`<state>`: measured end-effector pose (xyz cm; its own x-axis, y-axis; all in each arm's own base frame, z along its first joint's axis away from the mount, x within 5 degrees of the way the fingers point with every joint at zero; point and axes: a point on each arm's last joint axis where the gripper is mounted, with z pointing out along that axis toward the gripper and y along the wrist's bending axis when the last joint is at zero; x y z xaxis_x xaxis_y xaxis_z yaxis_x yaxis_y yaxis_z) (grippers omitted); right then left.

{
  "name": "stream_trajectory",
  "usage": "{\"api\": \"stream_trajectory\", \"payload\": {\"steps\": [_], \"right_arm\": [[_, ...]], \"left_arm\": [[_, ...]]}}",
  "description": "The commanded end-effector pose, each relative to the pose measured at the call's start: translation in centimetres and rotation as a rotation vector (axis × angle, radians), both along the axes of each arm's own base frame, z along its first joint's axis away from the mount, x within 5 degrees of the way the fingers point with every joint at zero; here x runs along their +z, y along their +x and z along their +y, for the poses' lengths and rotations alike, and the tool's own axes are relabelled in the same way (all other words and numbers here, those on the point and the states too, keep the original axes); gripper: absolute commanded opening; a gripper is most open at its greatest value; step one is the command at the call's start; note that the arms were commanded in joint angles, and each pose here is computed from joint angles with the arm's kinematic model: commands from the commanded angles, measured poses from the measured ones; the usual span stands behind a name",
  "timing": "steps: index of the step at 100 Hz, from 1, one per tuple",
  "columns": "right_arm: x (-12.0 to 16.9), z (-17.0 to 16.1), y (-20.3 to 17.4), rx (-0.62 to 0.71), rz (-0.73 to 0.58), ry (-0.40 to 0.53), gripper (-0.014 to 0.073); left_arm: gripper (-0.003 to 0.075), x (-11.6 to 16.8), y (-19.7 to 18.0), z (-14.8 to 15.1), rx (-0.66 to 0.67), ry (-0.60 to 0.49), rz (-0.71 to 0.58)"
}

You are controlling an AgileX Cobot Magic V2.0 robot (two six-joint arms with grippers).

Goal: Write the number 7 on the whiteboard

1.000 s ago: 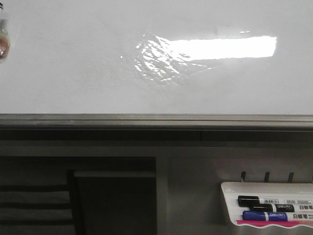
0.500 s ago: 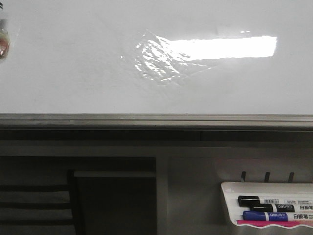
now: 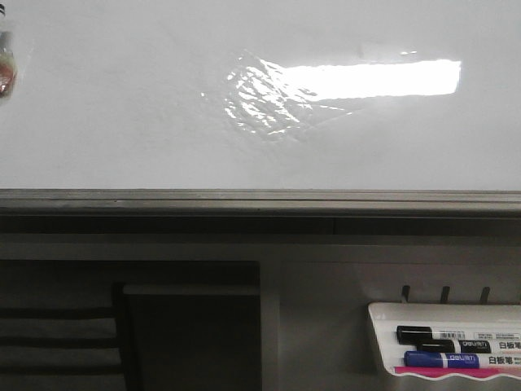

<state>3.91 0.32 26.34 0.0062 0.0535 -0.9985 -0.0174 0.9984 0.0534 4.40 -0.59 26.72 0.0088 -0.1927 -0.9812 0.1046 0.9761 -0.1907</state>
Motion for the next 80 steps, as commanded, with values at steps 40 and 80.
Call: {"api": "stream_trajectory", "payload": {"steps": [40, 80], "right_arm": [[5.9, 0.0, 3.0, 0.015, 0.168, 0.000, -0.0071], [6.3, -0.1, 3.3, 0.005, 0.119, 0.002, -0.0071]], "left_arm": [[-0.0020, 6.2, 3.2, -0.5, -0.029, 0.058, 0.153], [-0.0020, 6.1, 3.6, -0.5, -0.029, 0.059, 0.168]]}}
